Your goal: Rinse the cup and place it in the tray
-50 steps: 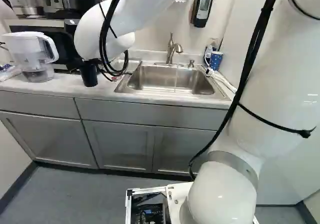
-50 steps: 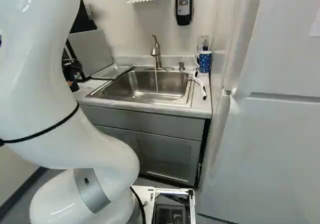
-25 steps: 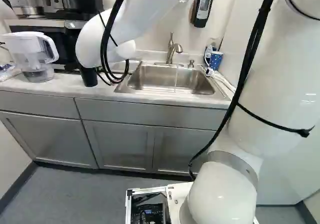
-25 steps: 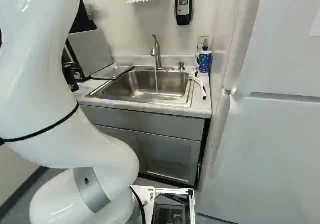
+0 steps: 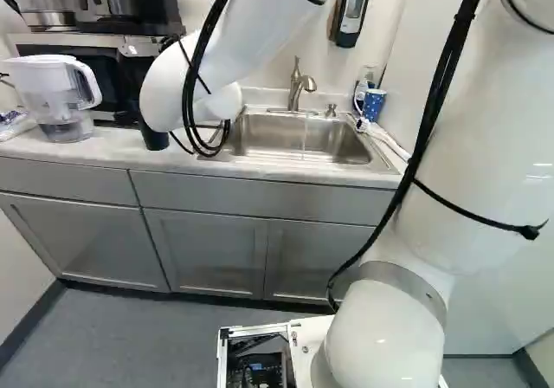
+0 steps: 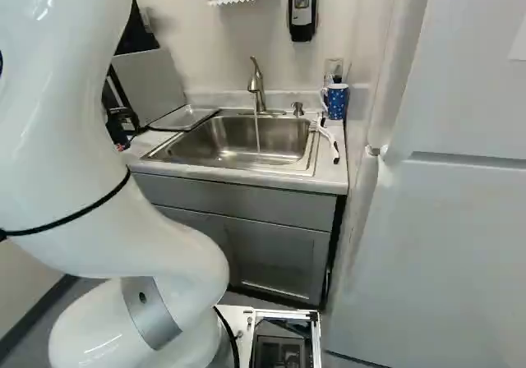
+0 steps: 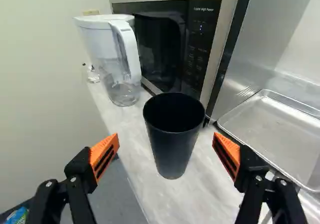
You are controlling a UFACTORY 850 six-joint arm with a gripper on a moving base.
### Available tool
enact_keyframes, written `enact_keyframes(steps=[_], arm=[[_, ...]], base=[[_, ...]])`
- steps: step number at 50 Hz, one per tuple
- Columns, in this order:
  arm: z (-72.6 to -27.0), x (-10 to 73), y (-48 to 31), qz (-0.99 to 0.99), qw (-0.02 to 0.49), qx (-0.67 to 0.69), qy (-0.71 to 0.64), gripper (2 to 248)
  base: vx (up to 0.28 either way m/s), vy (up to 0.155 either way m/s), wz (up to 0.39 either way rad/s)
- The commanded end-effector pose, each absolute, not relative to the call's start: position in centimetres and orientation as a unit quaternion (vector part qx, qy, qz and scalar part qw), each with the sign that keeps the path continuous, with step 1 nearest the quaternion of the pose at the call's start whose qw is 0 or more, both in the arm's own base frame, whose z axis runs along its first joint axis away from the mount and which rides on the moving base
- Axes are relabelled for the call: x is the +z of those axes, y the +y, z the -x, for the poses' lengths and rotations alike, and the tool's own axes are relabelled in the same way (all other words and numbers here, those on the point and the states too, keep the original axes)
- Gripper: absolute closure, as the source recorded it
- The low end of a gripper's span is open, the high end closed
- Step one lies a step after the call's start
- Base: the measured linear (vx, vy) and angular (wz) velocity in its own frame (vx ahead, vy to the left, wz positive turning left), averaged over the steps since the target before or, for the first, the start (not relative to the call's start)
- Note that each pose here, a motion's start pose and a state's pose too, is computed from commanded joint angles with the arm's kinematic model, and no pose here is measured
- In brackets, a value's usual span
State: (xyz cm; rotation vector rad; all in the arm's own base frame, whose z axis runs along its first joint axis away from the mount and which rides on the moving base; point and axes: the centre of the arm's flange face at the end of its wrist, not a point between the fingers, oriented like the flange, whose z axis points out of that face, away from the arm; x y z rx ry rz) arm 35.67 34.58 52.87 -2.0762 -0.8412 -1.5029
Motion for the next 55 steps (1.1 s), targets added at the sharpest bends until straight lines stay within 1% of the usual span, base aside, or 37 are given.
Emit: enact_keyframes(steps=[55], arm=[[-35.9,49.4,34.5,0.705,0.242,-0.603,-0.283,3]], base=[[0.0,0.0,0.0]])
